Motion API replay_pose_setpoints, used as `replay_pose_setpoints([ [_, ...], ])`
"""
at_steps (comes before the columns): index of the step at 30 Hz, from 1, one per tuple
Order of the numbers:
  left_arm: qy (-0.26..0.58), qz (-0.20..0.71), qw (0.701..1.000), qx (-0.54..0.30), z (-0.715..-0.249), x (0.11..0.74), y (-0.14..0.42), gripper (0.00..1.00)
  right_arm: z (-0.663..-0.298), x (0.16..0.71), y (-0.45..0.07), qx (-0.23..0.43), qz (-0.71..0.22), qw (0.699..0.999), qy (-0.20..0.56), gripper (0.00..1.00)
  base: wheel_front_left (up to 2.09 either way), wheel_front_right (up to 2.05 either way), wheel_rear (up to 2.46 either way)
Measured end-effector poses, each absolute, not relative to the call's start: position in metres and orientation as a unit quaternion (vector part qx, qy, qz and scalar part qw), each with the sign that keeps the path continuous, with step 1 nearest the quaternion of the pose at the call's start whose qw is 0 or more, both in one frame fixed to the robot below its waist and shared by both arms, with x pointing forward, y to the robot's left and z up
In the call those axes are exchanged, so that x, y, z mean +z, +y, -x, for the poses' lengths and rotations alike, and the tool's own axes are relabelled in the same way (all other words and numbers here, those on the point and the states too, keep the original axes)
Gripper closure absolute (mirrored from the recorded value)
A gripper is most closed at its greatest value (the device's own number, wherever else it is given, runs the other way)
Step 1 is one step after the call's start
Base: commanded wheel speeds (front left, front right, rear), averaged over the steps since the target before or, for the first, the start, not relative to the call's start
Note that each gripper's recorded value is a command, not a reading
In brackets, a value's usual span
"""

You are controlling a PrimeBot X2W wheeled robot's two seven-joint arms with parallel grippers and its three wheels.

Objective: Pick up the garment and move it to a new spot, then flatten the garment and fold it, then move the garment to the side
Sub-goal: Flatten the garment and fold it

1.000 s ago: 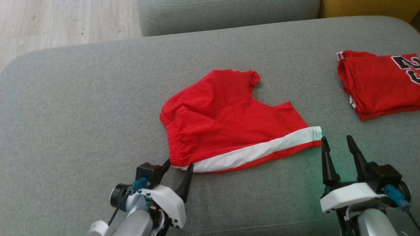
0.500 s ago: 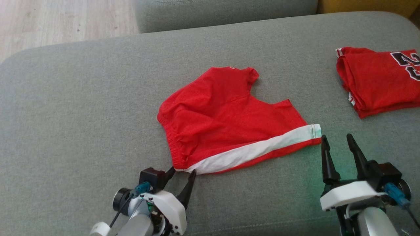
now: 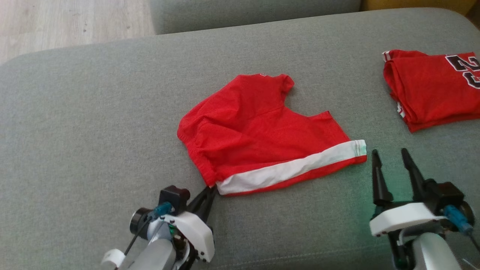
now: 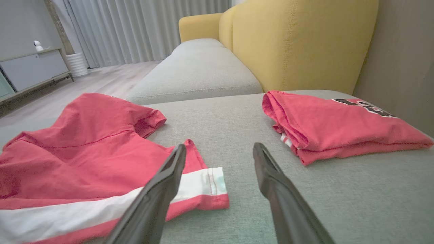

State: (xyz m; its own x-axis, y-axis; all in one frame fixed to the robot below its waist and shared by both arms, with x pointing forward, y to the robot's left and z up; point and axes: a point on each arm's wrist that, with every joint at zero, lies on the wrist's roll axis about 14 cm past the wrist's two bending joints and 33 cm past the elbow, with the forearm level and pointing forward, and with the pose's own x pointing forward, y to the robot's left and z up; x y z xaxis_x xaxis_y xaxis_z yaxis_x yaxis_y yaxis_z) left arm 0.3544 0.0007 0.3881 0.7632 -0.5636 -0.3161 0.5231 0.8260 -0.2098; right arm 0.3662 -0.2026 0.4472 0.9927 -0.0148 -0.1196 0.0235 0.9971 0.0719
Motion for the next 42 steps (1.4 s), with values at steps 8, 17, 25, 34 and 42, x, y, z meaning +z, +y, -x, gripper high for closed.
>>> replay_pose_setpoints([
  [8,0.157,0.065,0.952,-0.255,-0.374,0.403,0.015,1.00,-0.370,0.429,-0.220,-0.027,0.002,0.993,0.115,0.00,0.00,0.00,0.00],
  [17,0.149,0.069,0.955,-0.248,-0.376,0.405,0.021,1.00,-0.390,0.401,-0.193,0.020,0.012,0.979,0.202,0.00,0.00,0.00,0.00],
  [25,0.149,0.073,0.956,-0.242,-0.376,0.404,0.027,1.00,-0.405,0.383,-0.188,0.054,0.029,0.964,0.260,0.00,0.00,0.00,0.00],
  [34,0.145,0.076,0.957,-0.237,-0.377,0.405,0.029,1.00,-0.401,0.372,-0.176,0.081,0.033,0.955,0.284,0.04,0.00,0.00,0.00],
  [42,0.146,0.078,0.958,-0.236,-0.379,0.404,0.029,1.00,-0.405,0.369,-0.178,0.076,0.022,0.953,0.291,0.02,0.00,0.00,0.00],
])
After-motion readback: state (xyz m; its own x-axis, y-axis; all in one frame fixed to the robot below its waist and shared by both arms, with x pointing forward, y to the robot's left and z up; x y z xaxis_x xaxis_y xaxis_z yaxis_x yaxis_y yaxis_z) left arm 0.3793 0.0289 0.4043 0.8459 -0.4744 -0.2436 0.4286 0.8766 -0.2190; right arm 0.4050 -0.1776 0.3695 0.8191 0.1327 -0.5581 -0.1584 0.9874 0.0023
